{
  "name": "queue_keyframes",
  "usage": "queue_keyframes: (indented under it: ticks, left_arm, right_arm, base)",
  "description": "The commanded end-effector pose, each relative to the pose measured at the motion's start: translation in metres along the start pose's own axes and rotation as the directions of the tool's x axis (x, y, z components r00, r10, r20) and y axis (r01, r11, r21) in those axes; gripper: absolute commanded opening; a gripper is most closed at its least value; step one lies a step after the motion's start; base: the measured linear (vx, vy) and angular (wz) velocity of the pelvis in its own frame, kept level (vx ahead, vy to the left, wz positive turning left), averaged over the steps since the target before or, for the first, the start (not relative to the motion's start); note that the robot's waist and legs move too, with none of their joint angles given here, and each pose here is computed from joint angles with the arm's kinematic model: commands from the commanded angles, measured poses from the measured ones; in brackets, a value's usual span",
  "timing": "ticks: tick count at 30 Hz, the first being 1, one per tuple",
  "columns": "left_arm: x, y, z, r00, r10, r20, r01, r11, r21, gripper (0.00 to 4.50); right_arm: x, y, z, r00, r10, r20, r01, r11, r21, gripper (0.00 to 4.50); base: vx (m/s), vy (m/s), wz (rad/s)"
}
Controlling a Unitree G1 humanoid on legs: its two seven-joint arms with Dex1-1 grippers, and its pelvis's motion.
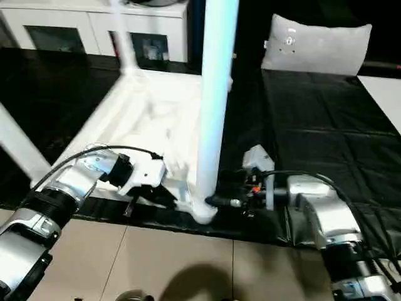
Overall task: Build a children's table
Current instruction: Rotate leg to tighten
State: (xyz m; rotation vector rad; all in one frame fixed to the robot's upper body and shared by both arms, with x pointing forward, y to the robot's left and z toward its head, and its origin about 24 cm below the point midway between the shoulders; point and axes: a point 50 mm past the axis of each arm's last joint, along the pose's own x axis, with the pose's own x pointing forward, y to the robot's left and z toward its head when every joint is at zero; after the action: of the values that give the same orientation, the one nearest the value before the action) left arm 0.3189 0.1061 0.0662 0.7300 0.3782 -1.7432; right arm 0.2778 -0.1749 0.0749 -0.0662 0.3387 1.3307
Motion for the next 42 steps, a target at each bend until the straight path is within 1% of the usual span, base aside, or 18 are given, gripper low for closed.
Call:
queue_keyframes:
  ticks: [1,3,7,12,14,22,23,25,26,28,29,32,34,35,37,39,40,42]
  left_arm:
    - [0.014,-0.006,0.006,0.993,-0.116,-0.031,0.118,0.991,0.057,0.0]
    - [0.014,-0.006,0.006,0.993,-0.118,-0.031,0.119,0.991,0.058,0.0]
    - [0.012,-0.007,0.005,0.991,-0.126,-0.037,0.128,0.99,0.061,0.0]
    - [0.011,-0.008,0.004,0.991,-0.125,-0.041,0.127,0.99,0.055,0.0]
    - [0.01,-0.008,0.003,0.992,-0.121,-0.04,0.123,0.991,0.049,0.0]
    - [0.009,-0.007,-0.001,0.996,-0.083,-0.039,0.084,0.996,0.011,0.0]
    - [0.01,0.002,0.0,1.0,0.026,-0.011,-0.026,0.998,-0.063,0.0]
    - [0.012,0.009,0.003,0.994,0.11,0.007,-0.109,0.988,-0.114,0.0]
    - [0.013,0.013,0.004,0.988,0.152,0.014,-0.149,0.979,-0.137,0.0]
    - [0.016,0.02,0.008,0.971,0.239,0.019,-0.231,0.954,-0.19,0.0]
    - [0.02,0.029,0.013,0.944,0.328,0.029,-0.311,0.917,-0.25,0.0]
    - [0.022,0.032,0.016,0.932,0.362,0.035,-0.339,0.9,-0.275,0.0]
    - [0.026,0.041,0.022,0.89,0.457,0.018,-0.429,0.847,-0.314,0.0]
    - [0.026,0.041,0.022,0.89,0.457,0.018,-0.429,0.847,-0.314,0.0]
    - [0.028,0.051,0.029,0.834,0.551,-0.002,-0.519,0.784,-0.339,0.0]
    - [0.03,0.056,0.034,0.796,0.605,-0.009,-0.567,0.741,-0.359,0.0]
    - [0.032,0.058,0.037,0.782,0.624,-0.007,-0.582,0.725,-0.368,0.0]
    - [0.032,0.059,0.039,0.775,0.632,-0.009,-0.59,0.718,-0.37,0.0]
  right_arm:
    - [0.003,0.0,0.005,0.999,0.034,0.009,-0.034,0.999,0.005,3.29]
    - [0.003,0.0,0.005,0.999,0.037,0.009,-0.037,0.999,0.006,2.97]
    - [0.006,-0.001,0.004,0.999,0.04,0.007,-0.04,0.999,0.009,2.83]
    - [0.01,-0.001,0.005,0.998,0.053,0.027,-0.053,0.998,0.022,2.39]
    - [0.012,0.001,0.006,0.997,0.068,0.042,-0.069,0.997,0.034,2.08]
    - [0.015,0.007,0.006,0.993,0.076,0.088,-0.083,0.994,0.072,1.98]
    - [0.022,0.006,0.004,0.996,-0.023,0.082,0.017,0.997,0.076,1.98]
    - [0.027,0.0,0.001,0.99,-0.136,0.05,0.131,0.988,0.083,1.98]
    - [0.03,-0.004,-0.001,0.978,-0.207,0.025,0.204,0.975,0.089,1.98]
    - [0.037,-0.013,0.001,0.933,-0.357,0.032,0.351,0.928,0.125,1.96]
    - [0.043,-0.021,0.002,0.875,-0.483,0.022,0.475,0.868,0.146,1.95]
    - [0.046,-0.025,0.002,0.838,-0.546,0.01,0.538,0.829,0.153,1.93]
    - [0.05,-0.033,0.006,0.743,-0.67,0.01,0.656,0.731,0.186,1.93]
    - [0.05,-0.033,0.006,0.743,-0.67,0.01,0.656,0.731,0.186,1.92]
    - [0.057,-0.037,0.01,0.671,-0.741,0.017,0.72,0.657,0.224,1.92]
    - [0.063,-0.038,0.014,0.646,-0.763,0.028,0.738,0.633,0.233,1.92]
    - [0.066,-0.038,0.017,0.632,-0.773,0.049,0.747,0.625,0.226,2.26]
    - [0.067,-0.038,0.019,0.618,-0.784,0.06,0.757,0.614,0.222,2.61]
  base:
    - [0.0,0.0,0.0]
    - [0.0,0.0,0.0]
    - [0.0,0.0,0.0]
    - [0.0,0.0,0.0]
    - [0.0,0.0,0.0]
    - [0.0,0.0,0.0]
    - [0.0,0.0,0.0]
    - [0.0,0.0,0.0]
    - [0.0,0.0,0.0]
    - [0.0,0.0,0.0]
    - [0.0,0.0,0.0]
    - [-0.038,0.011,-0.06]
    - [0.0,0.0,0.0]
    - [0.0,0.0,0.0]
    - [0.0,0.0,0.0]
    - [0.0,0.0,0.0]
    - [0.0,0.0,0.0]
    - [0.075,0.032,-0.2]
